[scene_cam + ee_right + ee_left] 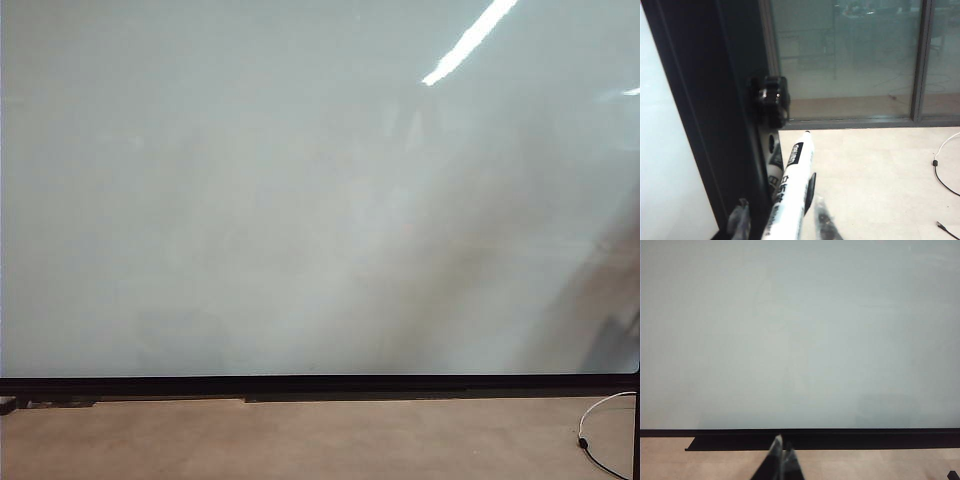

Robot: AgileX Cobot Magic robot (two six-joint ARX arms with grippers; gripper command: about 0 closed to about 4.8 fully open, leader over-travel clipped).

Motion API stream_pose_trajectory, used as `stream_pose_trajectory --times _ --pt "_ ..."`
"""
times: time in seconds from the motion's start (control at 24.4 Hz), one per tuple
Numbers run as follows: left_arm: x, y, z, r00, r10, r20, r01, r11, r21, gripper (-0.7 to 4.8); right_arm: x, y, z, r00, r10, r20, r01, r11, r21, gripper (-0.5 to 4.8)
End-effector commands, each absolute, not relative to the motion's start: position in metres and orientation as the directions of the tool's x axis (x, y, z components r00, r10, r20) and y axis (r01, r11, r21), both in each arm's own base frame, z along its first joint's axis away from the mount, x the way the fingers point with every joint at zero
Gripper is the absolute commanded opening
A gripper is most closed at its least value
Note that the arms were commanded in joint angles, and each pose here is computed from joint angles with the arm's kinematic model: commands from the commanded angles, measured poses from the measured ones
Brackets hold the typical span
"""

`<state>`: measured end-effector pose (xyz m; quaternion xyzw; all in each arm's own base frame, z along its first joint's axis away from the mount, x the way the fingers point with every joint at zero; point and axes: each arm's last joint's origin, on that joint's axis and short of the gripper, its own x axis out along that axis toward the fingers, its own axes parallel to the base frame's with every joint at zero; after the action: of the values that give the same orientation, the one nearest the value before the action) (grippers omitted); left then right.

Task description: Pick up the pen on the shelf to the right of the whiteboard and draw a check mark.

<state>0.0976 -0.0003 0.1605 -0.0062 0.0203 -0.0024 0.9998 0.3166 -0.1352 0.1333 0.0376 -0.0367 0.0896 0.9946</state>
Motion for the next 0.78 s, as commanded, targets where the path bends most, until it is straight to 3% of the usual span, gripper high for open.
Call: stream_pose_trajectory --times 0.04,0.41,0.49,0.78 --pt "0.0975 -0.0003 0.1627 1.0 -0.005 -0.025 0.005 1.0 -0.008 -0.04 0.317 -0.1354 0.136 0.98 0.176 0.097 -0.182 0.981 0.061 1.65" --pt "0.0975 -0.0003 0.1627 1.0 -0.005 -0.025 0.005 1.0 -0.008 -0.04 0.317 -0.1353 0.1362 0.979 0.176 0.098 -0.183 0.981 0.06 1.41" --pt "0.0975 -0.0003 0.1626 1.0 -0.005 -0.026 0.005 1.0 -0.008 -0.05 0.317 -0.1353 0.1364 0.979 0.177 0.099 -0.183 0.981 0.063 0.93" --pt "0.0975 -0.0003 0.1626 1.0 -0.005 -0.026 0.005 1.0 -0.008 -0.04 0.3168 -0.1352 0.137 0.978 0.18 0.101 -0.188 0.98 0.07 0.25"
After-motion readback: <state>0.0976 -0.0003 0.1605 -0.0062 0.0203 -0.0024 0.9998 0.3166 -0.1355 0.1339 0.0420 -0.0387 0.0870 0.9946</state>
